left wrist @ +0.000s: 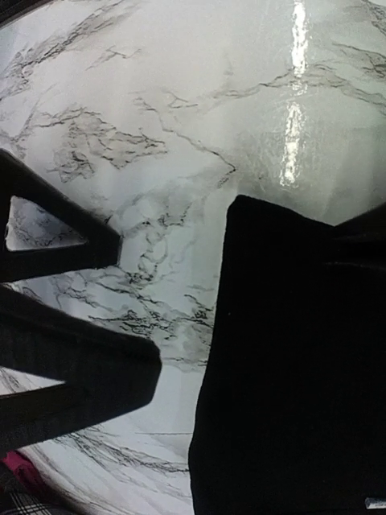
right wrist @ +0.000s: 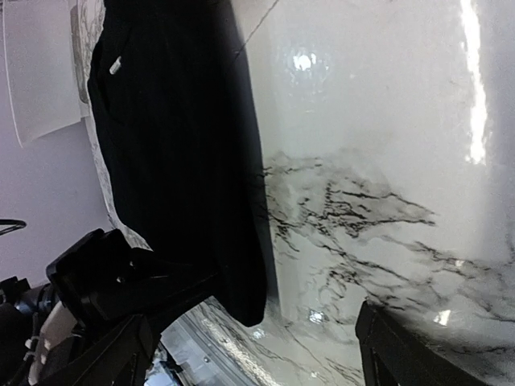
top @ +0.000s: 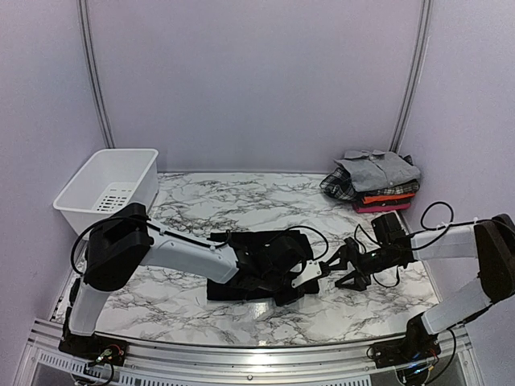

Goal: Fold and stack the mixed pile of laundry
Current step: Pick up the square-folded T-shirt from the center of the board, then pass from the left arm to the right

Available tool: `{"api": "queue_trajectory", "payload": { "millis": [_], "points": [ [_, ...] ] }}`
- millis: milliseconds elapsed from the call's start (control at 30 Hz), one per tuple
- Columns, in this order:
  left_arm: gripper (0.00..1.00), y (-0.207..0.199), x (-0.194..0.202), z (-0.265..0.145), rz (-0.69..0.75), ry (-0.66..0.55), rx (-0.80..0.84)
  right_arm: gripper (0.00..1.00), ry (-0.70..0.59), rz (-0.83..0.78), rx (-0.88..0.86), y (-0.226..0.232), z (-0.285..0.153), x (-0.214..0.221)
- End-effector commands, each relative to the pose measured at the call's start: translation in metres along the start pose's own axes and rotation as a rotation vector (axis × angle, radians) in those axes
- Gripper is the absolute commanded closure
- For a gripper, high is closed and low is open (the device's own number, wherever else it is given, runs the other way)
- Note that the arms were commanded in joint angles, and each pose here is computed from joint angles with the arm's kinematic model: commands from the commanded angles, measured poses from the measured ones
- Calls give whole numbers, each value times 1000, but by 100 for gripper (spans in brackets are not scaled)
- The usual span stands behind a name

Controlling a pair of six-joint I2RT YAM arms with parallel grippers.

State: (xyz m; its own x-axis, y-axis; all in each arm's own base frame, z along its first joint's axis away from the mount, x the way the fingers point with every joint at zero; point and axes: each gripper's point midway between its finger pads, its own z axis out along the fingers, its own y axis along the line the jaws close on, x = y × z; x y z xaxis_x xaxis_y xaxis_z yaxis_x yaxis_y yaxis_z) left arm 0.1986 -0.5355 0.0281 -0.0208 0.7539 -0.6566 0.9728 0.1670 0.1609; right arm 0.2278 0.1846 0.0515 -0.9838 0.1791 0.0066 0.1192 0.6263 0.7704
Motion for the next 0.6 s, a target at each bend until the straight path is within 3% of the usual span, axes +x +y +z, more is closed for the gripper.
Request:
{"api": "queue_trajectory", "payload": {
  "millis": [0, 267, 567],
  "points": [
    [100, -11, -4, -6, -65, -32, 57, 9, -32, 28, -77, 12, 3, -8],
    [100, 5, -42, -46, -116, -166, 22, 9, 28, 71, -156, 25, 30, 5],
    [100, 8, -52, -64, -123, -208, 10, 13, 48, 126, -205, 43, 62, -3]
  ]
}}
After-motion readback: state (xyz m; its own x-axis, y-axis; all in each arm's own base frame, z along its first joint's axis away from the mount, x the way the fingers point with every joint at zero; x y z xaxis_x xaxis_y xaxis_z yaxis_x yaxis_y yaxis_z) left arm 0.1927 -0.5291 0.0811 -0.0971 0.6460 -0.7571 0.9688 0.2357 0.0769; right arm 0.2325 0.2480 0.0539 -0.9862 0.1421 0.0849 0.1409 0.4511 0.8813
